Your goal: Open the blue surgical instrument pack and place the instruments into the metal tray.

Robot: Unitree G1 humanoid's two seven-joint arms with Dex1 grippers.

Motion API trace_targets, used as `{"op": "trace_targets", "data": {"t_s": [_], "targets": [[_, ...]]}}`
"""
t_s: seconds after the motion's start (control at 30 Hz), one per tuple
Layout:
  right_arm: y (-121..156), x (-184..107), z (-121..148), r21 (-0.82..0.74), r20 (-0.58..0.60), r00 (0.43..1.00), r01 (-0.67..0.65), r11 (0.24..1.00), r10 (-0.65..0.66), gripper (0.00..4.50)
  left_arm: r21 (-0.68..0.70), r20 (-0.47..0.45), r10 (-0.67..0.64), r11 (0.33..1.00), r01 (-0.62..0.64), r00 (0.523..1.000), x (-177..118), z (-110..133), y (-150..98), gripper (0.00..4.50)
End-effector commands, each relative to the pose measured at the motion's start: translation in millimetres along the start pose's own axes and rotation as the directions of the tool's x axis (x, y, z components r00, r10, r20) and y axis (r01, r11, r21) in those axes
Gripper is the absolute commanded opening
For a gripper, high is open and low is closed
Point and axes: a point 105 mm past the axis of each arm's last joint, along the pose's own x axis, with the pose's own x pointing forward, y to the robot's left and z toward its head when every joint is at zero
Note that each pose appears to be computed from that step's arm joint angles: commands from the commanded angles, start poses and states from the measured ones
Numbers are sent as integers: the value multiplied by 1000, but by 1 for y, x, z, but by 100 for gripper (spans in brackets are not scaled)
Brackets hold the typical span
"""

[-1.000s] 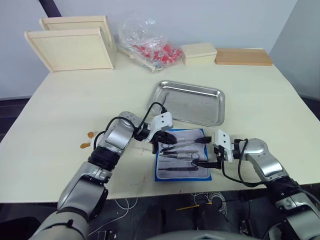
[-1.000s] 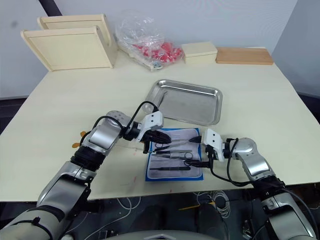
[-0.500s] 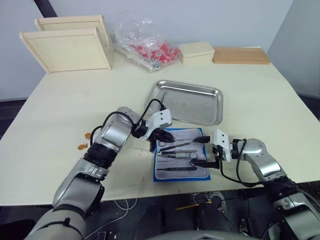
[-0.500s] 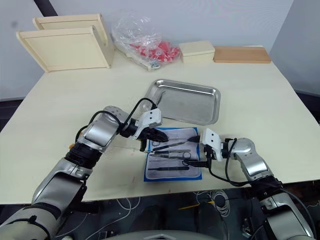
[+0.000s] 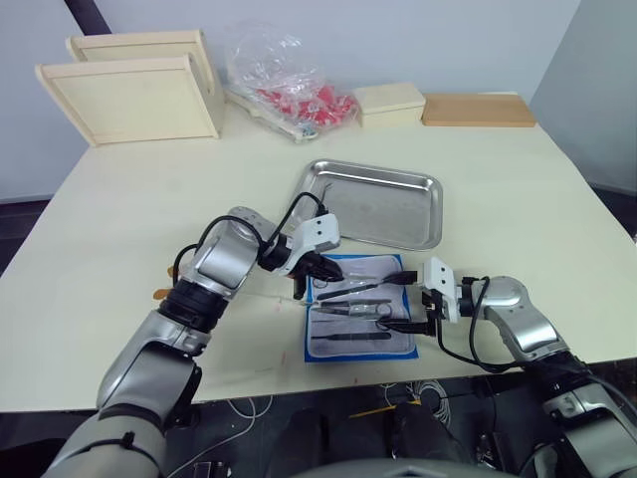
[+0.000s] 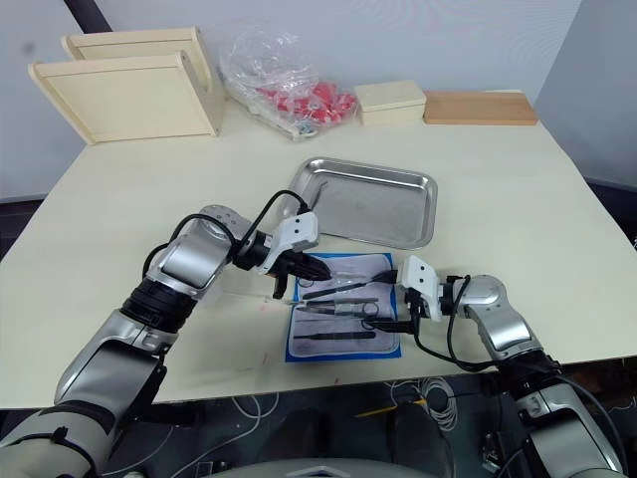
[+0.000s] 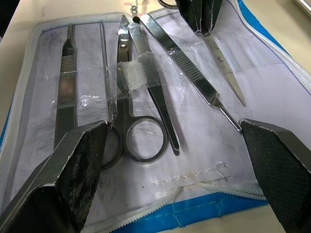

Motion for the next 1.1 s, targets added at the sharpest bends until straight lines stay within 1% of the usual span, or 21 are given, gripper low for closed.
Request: {"op": "trace_targets", "data": {"t_s": [0.03, 0.57, 0.83, 1.1], "targets": [[15, -1, -61, 149, -201, 980, 29, 988, 2, 450, 59, 14, 22, 998, -23, 1000, -11, 13, 2, 8], [16, 1, -61, 150, -198, 980, 20, 988, 10, 450, 60, -29, 34, 998, -32, 999, -29, -3, 0, 8], [18, 2, -61, 152, -199, 980, 13, 988, 18, 450, 52, -51, 53, 997, -50, 997, -44, -12, -2, 8], [18, 3, -61, 153, -199, 980, 5, 988, 26, 450, 49, -55, 95, 994, -93, 994, -61, -14, -1, 8]]}}
